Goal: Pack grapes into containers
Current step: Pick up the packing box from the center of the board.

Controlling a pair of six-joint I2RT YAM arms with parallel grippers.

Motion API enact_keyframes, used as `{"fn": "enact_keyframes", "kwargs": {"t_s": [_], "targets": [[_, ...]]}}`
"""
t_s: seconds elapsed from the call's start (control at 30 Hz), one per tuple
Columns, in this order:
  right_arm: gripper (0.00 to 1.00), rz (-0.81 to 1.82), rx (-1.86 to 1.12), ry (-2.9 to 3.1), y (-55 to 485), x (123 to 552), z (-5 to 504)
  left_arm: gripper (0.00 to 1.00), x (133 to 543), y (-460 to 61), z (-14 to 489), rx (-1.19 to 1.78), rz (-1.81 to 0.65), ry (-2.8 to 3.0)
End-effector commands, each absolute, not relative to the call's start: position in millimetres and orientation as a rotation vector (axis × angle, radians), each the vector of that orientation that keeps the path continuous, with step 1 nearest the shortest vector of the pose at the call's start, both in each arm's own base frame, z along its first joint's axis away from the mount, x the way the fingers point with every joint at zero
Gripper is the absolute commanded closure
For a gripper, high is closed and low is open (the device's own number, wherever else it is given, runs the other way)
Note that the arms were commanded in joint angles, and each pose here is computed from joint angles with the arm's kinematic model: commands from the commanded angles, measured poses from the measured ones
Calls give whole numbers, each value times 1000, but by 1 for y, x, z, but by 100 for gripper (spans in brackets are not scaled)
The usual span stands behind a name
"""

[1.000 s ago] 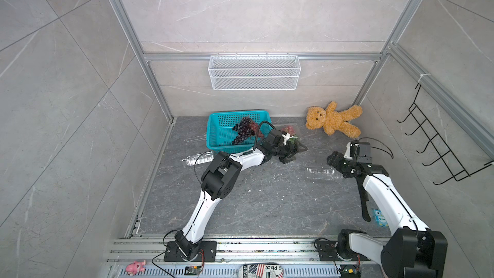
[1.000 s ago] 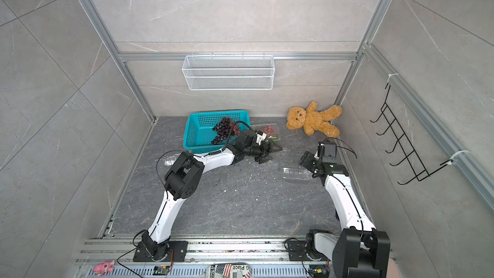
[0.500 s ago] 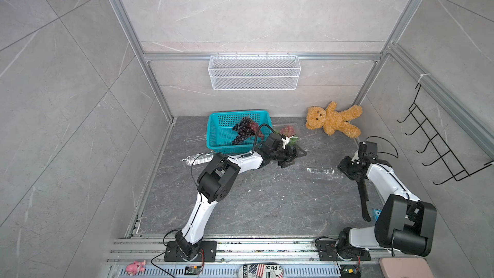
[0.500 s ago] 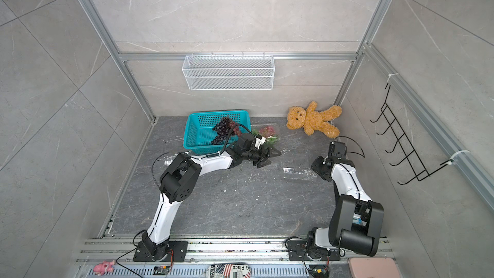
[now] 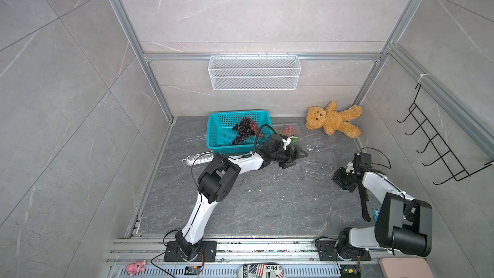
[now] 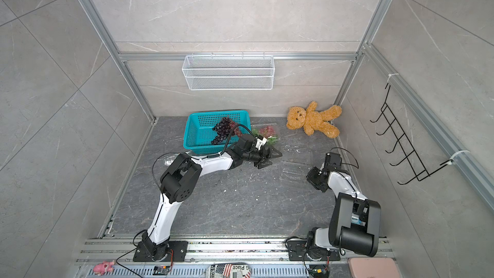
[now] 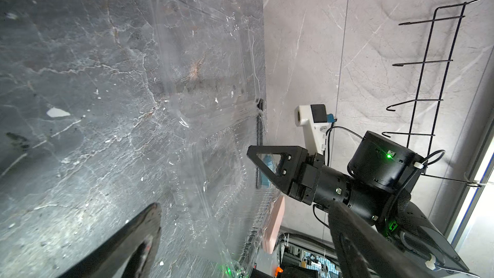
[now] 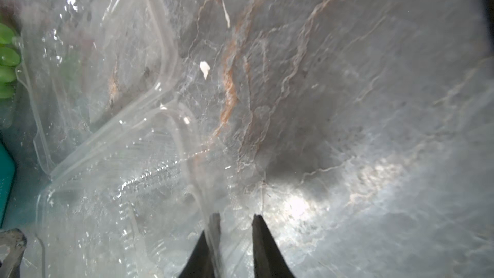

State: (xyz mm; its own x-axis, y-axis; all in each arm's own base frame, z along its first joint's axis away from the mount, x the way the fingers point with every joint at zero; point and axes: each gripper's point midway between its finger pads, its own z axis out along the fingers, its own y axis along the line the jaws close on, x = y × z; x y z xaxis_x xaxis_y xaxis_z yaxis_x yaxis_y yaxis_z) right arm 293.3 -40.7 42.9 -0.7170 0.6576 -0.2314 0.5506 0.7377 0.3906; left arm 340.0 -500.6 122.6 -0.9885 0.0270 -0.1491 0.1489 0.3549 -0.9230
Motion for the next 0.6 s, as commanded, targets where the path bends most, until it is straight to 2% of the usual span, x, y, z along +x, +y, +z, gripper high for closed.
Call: {"fn": "enact_keyframes", "kwargs": {"t_s": [0.0, 0.23, 0.57], "targets": [[78, 467, 920, 2558, -34, 293, 43, 1, 337, -506, 145, 219, -1765, 2429], [90, 416, 902, 2508, -41, 294, 59, 1, 335, -508, 152, 230, -1767, 2428], [93, 404, 797, 2429, -39, 310, 99, 1, 335, -500, 194, 289, -1746, 2383]]}}
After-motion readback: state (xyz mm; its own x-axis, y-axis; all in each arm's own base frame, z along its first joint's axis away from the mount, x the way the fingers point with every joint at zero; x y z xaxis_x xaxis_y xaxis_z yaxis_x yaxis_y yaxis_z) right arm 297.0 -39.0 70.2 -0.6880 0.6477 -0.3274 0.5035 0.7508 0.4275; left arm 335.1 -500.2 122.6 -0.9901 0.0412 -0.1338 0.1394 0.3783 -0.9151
